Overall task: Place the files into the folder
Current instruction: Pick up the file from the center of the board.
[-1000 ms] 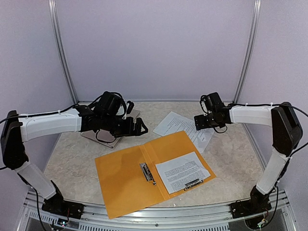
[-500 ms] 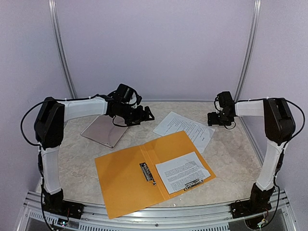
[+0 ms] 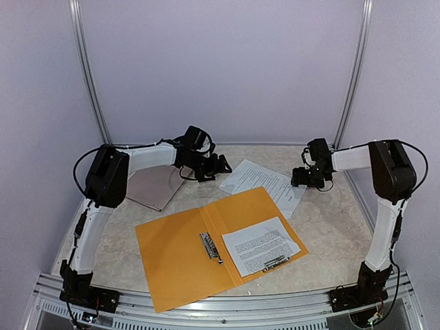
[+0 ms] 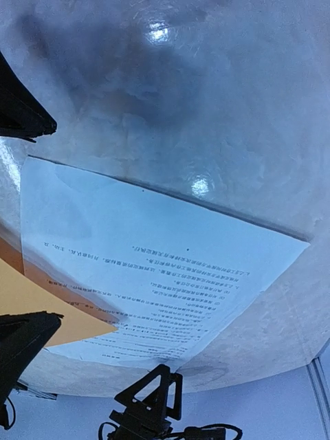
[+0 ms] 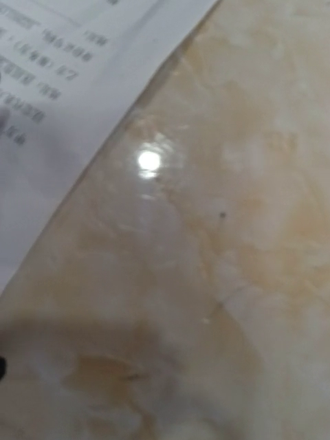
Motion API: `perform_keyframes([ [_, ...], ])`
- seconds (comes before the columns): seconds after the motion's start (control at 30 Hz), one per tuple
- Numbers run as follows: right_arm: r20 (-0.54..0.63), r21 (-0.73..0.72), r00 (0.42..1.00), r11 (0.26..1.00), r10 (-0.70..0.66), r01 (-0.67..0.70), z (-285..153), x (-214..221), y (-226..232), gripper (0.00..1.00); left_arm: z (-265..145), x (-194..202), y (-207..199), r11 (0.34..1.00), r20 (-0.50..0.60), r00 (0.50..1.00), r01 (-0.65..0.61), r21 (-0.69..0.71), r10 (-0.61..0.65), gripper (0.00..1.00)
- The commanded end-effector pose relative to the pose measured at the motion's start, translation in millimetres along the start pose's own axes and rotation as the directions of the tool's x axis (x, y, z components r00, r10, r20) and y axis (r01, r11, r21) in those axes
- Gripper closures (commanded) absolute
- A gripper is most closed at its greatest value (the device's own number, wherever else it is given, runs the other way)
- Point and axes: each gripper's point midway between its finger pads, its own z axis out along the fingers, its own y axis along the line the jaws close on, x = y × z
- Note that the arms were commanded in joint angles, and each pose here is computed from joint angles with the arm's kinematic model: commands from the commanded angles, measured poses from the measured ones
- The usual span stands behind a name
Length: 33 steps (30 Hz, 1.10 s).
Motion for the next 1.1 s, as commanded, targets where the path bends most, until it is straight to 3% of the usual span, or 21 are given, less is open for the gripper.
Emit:
perform_keyframes([
  [0.0,-0.027,-0.017,0.999,0.999,0.034,-0.035,9.6,14.4,-5.0,0.17,14.3,3.5,9.3,0.999,-0.041,0.998,0.044,-0.002,-0.044,0.18],
  [0.37,-0.064,-0.160,0.993,0.981,0.101,-0.110,16.8,37.3,14.0,0.22,38.0,37.6,24.4,0.996,-0.139,0.986,0.092,-0.013,-0.093,0.25],
  [0.87,-0.077,-0.357,0.990,0.924,0.114,-0.134,-2.1,32.0,48.9,0.40,45.6,59.6,23.9,0.994,-0.179,0.978,0.111,0.006,-0.108,0.38],
  [0.97,-0.070,-0.351,0.992,0.928,0.106,-0.124,-4.3,29.2,48.3,0.48,43.8,57.4,23.9,0.994,-0.172,0.979,0.109,0.008,-0.106,0.39],
  [1.07,-0.052,-0.338,0.994,0.935,0.093,-0.105,-7.1,23.4,46.9,0.64,41.2,55.6,25.4,0.994,-0.167,0.980,0.108,0.006,-0.106,0.39],
])
